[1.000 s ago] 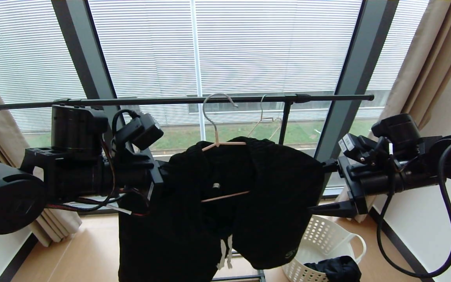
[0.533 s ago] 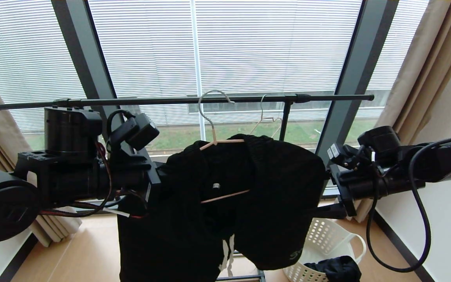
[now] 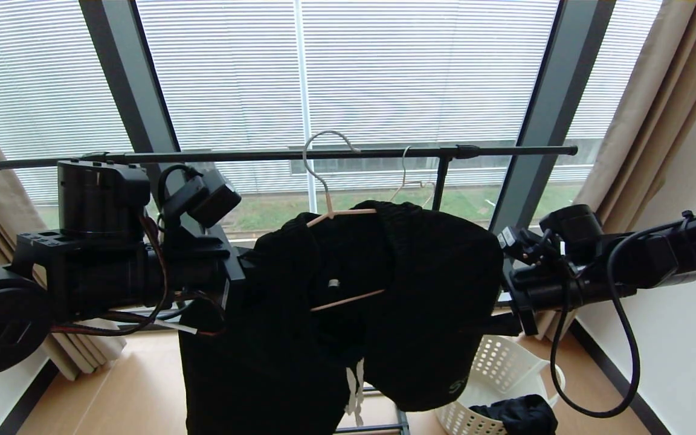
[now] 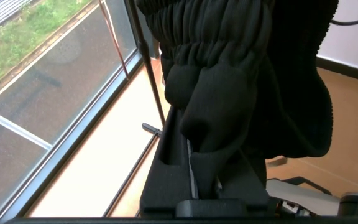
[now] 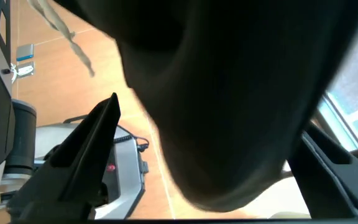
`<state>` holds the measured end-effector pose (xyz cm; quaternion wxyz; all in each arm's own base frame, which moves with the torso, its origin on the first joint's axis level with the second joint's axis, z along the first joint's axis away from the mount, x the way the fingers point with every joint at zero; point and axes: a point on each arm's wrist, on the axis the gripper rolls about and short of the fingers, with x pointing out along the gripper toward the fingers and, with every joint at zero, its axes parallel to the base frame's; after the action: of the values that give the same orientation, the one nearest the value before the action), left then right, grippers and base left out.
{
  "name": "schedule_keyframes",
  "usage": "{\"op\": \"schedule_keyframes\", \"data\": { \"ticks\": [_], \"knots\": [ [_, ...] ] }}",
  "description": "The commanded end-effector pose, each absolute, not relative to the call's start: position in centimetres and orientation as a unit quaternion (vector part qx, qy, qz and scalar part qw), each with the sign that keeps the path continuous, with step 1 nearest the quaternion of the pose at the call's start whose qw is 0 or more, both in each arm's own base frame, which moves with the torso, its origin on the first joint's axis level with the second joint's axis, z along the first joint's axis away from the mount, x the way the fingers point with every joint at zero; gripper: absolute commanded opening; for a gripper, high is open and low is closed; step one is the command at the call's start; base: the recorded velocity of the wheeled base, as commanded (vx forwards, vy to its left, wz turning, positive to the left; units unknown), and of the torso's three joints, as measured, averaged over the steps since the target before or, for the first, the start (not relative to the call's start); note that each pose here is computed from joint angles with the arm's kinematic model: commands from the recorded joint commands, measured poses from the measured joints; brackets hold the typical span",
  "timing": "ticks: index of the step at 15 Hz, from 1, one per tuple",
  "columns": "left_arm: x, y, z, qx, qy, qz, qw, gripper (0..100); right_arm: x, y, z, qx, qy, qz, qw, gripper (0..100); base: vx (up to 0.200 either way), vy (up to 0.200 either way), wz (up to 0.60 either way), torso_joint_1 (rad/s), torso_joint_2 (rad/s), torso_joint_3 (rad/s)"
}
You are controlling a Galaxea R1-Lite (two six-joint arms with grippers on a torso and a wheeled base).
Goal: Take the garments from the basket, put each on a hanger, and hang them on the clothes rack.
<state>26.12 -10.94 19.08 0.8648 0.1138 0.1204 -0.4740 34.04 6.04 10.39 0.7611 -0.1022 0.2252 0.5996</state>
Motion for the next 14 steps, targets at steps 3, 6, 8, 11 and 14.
{"op": "schedule_keyframes", "data": {
  "ticks": [3, 6, 8, 11, 14],
  "knots": [
    [26.0, -10.8, 19.4, 0.112, 0.117, -0.472, 0.866, 0, 34.0, 6.0, 10.2, -0.101, 0.228, 0.599, 0.761, 0, 0.0, 0.0, 0.0, 0.0, 0.0, 0.0],
    [25.8, -10.6, 19.2, 0.111, 0.12, -0.47, 0.867, 0, 34.3, 5.2, 10.2, -0.103, 0.221, 0.59, 0.77, 0, 0.0, 0.0, 0.0, 0.0, 0.0, 0.0],
    [25.7, -10.5, 19.2, 0.112, 0.116, -0.469, 0.868, 0, 34.5, 4.9, 10.2, -0.106, 0.216, 0.585, 0.775, 0, 0.0, 0.0, 0.0, 0.0, 0.0, 0.0],
    [25.6, -10.0, 19.3, 0.11, 0.115, -0.462, 0.872, 0, 34.7, 4.1, 9.8, -0.103, 0.221, 0.577, 0.78, 0, 0.0, 0.0, 0.0, 0.0, 0.0, 0.0],
    [25.6, -9.4, 19.3, 0.109, 0.116, -0.454, 0.877, 0, 34.9, 3.4, 9.6, -0.102, 0.224, 0.568, 0.785, 0, 0.0, 0.0, 0.0, 0.0, 0.0, 0.0]
  ]
}}
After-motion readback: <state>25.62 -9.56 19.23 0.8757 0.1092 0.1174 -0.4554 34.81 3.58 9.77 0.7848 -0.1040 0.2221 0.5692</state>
